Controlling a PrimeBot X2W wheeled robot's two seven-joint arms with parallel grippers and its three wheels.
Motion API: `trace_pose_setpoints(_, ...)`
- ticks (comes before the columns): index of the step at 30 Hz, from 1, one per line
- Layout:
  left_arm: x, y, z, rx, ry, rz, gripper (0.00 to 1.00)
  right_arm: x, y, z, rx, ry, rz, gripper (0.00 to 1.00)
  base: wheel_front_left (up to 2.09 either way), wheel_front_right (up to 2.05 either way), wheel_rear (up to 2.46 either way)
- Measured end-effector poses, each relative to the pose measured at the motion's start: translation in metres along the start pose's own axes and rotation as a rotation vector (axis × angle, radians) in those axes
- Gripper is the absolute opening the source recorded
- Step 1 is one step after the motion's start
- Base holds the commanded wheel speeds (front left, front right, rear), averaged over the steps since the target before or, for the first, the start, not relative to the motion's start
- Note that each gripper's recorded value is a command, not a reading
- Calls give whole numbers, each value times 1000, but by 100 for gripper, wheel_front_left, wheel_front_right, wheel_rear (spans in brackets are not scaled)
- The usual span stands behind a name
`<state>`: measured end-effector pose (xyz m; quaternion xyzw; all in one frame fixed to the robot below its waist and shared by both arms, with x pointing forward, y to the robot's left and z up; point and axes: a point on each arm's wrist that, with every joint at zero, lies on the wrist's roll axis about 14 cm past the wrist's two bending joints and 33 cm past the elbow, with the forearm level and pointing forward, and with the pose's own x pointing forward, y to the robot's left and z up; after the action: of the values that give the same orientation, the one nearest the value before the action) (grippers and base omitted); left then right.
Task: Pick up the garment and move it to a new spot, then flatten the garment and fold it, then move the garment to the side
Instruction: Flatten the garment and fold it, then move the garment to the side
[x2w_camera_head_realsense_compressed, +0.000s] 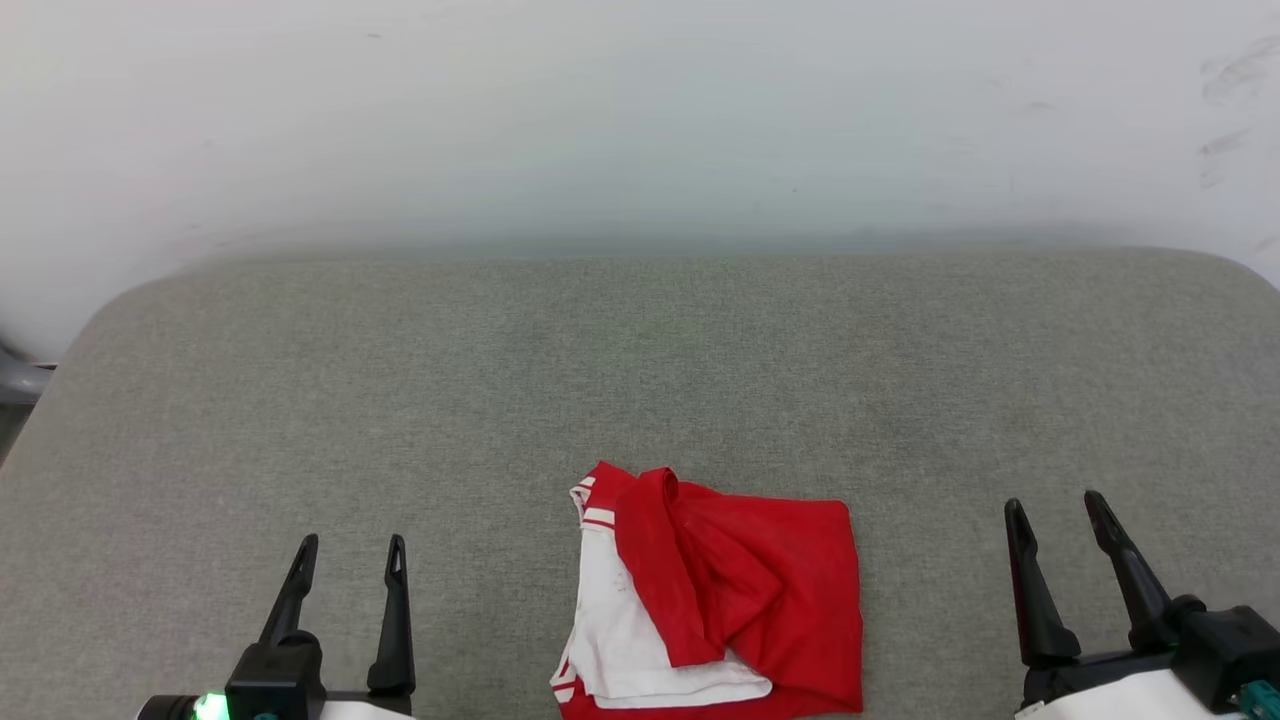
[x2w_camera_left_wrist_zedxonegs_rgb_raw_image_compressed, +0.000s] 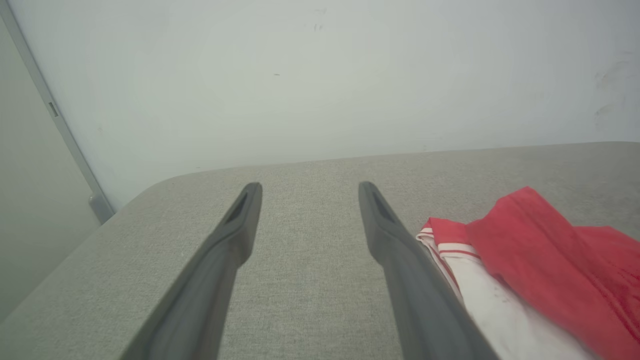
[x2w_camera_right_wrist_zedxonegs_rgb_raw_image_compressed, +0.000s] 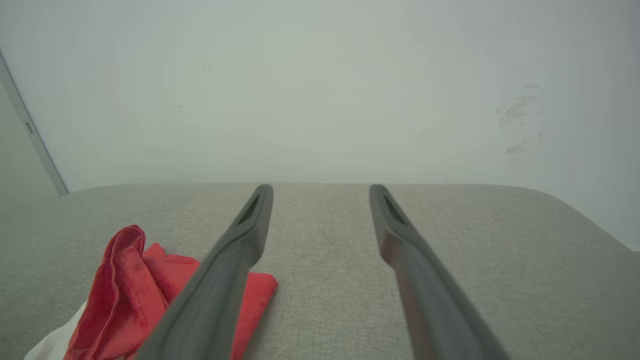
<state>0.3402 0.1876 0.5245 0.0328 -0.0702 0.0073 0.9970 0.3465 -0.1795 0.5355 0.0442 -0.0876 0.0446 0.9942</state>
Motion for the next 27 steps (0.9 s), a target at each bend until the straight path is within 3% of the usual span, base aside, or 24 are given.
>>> trace_pose_setpoints(20, -9, 3, -10, 7, 34, 8, 100, -7, 2, -19, -23, 64, 0, 100, 0, 0, 0)
trace_pose_setpoints(25, -9, 3, -11, 6, 38, 8, 100, 7, -10, 1, -48, 1, -13, 100, 0, 0, 0)
trace_pose_setpoints(27, -9, 2, -11, 5, 39, 8, 100, 26, -24, 28, -82, -81, -14, 100, 0, 0, 0)
